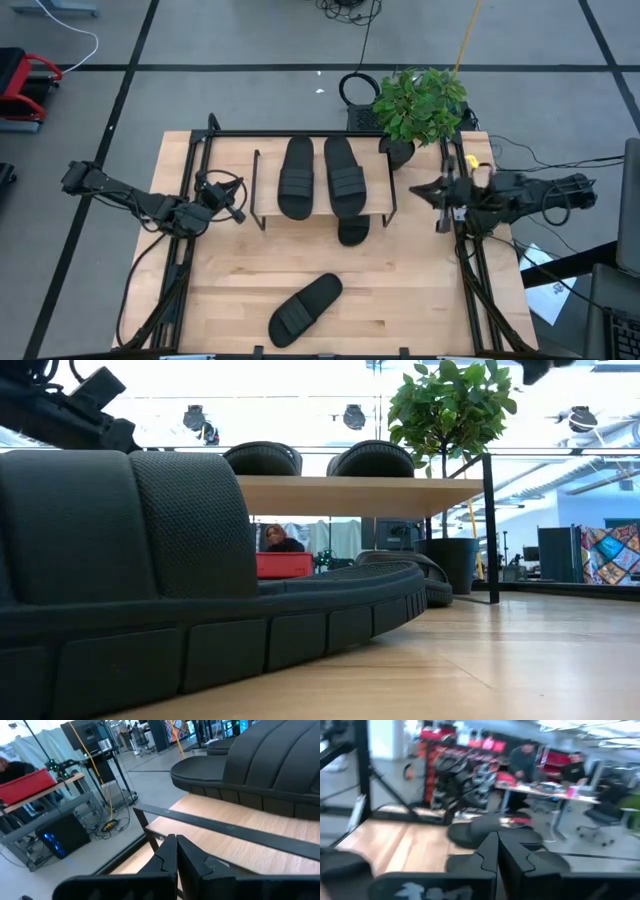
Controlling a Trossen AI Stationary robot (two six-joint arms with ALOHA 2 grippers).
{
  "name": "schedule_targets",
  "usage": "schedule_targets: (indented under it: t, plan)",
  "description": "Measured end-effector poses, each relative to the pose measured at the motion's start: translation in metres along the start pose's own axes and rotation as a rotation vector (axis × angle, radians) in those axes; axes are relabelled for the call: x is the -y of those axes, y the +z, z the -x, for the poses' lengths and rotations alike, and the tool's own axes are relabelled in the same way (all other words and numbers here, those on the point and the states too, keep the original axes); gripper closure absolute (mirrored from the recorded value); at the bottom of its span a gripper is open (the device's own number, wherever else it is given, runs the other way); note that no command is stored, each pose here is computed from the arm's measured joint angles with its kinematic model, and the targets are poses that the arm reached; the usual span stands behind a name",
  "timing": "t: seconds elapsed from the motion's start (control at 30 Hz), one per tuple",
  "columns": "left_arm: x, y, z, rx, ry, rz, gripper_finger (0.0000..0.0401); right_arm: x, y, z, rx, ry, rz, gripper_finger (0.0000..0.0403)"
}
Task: Pick and place slides into the shelf
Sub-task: Put the black slide under the shelf
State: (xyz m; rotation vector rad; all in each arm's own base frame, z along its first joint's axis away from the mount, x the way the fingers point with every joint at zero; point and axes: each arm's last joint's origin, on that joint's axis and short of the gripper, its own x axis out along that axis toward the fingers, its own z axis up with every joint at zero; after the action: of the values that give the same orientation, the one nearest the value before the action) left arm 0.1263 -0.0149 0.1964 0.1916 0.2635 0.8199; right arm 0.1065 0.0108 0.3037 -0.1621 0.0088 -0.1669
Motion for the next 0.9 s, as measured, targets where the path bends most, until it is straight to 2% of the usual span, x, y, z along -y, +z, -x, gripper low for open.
schedule_targets:
  t: [0.13,0.3,0.5,0.57,0.7,0.77,0.9]
  plan:
    - [0.0,0.002,0.0,0.013,-0.002,-0.024,0.0398,-0.016,0.0,-0.031,-0.115,0.101,0.052,0.0403]
    - [0.0,0.003,0.0,0.014,-0.002,-0.029,0.04,-0.061,-0.014,-0.077,-0.197,0.369,0.24,0.0403]
    - [0.001,0.002,0.0,0.012,-0.022,-0.029,0.0397,-0.121,-0.019,-0.096,-0.112,0.567,0.526,0.0379]
    - [0.001,0.002,0.0,0.011,-0.03,-0.032,0.0399,-0.137,-0.02,-0.097,-0.096,0.556,0.595,0.0363]
    - [0.001,0.002,0.0,0.011,-0.033,-0.026,0.0396,-0.162,-0.023,-0.098,-0.132,0.391,0.719,0.0321]
    - [0.001,0.002,0.0,0.011,-0.033,-0.021,0.0394,-0.173,-0.028,-0.099,-0.162,0.345,0.759,0.0297]
    - [0.002,0.004,0.0,0.017,-0.08,-0.022,0.0399,-0.188,-0.023,-0.1,-0.167,0.295,0.684,0.0255]
